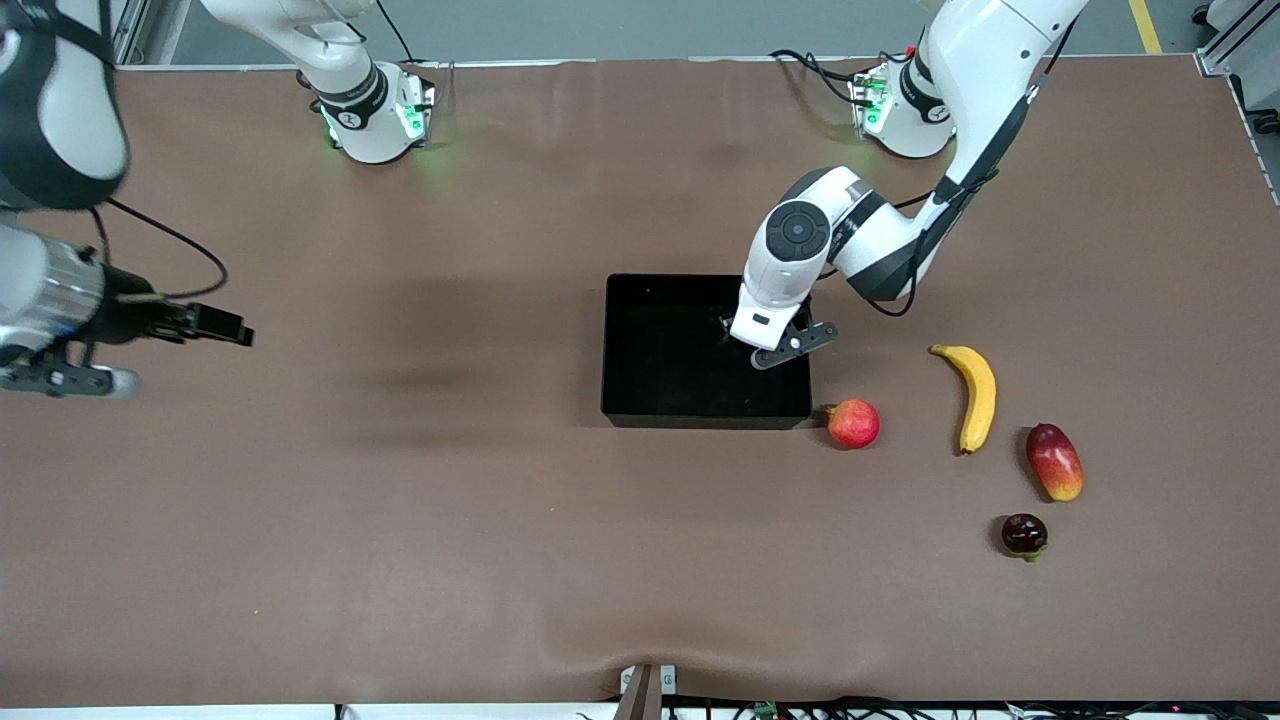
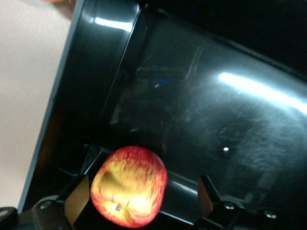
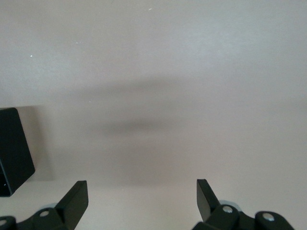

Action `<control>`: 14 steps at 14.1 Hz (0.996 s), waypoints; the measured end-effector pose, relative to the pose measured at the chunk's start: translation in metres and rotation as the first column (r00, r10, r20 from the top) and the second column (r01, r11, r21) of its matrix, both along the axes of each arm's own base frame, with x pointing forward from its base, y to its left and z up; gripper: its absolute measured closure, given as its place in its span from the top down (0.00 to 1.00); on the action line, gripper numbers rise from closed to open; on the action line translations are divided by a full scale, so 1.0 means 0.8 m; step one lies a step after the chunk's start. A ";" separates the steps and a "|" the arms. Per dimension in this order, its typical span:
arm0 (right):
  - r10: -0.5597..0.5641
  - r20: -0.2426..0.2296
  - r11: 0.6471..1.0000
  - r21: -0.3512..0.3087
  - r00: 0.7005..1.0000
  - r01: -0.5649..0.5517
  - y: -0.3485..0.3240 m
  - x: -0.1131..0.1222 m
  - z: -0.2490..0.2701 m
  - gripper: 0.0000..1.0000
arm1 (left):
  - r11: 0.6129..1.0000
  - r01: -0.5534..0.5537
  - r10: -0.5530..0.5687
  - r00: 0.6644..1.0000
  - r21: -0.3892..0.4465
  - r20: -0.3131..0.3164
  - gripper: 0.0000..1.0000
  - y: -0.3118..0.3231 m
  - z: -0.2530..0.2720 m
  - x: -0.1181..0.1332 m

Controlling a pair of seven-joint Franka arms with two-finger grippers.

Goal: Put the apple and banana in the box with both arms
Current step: 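Open the left gripper and move it to the banana while the right gripper retracts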

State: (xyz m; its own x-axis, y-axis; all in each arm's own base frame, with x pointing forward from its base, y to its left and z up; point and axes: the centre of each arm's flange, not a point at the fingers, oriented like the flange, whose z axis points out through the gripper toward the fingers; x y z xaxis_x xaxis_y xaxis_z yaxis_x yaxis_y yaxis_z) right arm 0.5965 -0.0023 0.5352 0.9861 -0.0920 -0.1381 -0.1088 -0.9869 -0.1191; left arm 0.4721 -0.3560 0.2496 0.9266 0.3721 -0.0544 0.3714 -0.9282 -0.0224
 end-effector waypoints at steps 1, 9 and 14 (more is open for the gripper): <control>0.001 0.015 1.000 -0.011 1.000 -0.001 -0.001 0.001 0.016 1.00 | 1.000 -0.007 0.007 1.000 -0.001 0.010 1.00 0.001 0.009 0.008; 0.056 0.019 0.997 -0.054 0.998 -0.055 0.022 -0.009 0.062 1.00 | 0.992 -0.031 0.028 0.999 0.126 0.024 1.00 0.118 0.194 0.132; 0.086 0.047 0.990 -0.113 0.995 -0.080 0.035 -0.032 0.100 1.00 | 0.993 0.037 -0.029 0.997 0.115 -0.072 1.00 0.373 0.160 0.182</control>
State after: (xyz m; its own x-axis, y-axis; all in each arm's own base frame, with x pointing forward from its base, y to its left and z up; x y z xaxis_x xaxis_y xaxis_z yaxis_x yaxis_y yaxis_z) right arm 0.5707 0.0257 0.6153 0.9966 -0.0213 -0.0801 -0.0223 -0.9997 -0.0121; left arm 0.6178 -0.0572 0.3778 0.9340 0.3488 -0.0778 0.3341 -0.9295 -0.1562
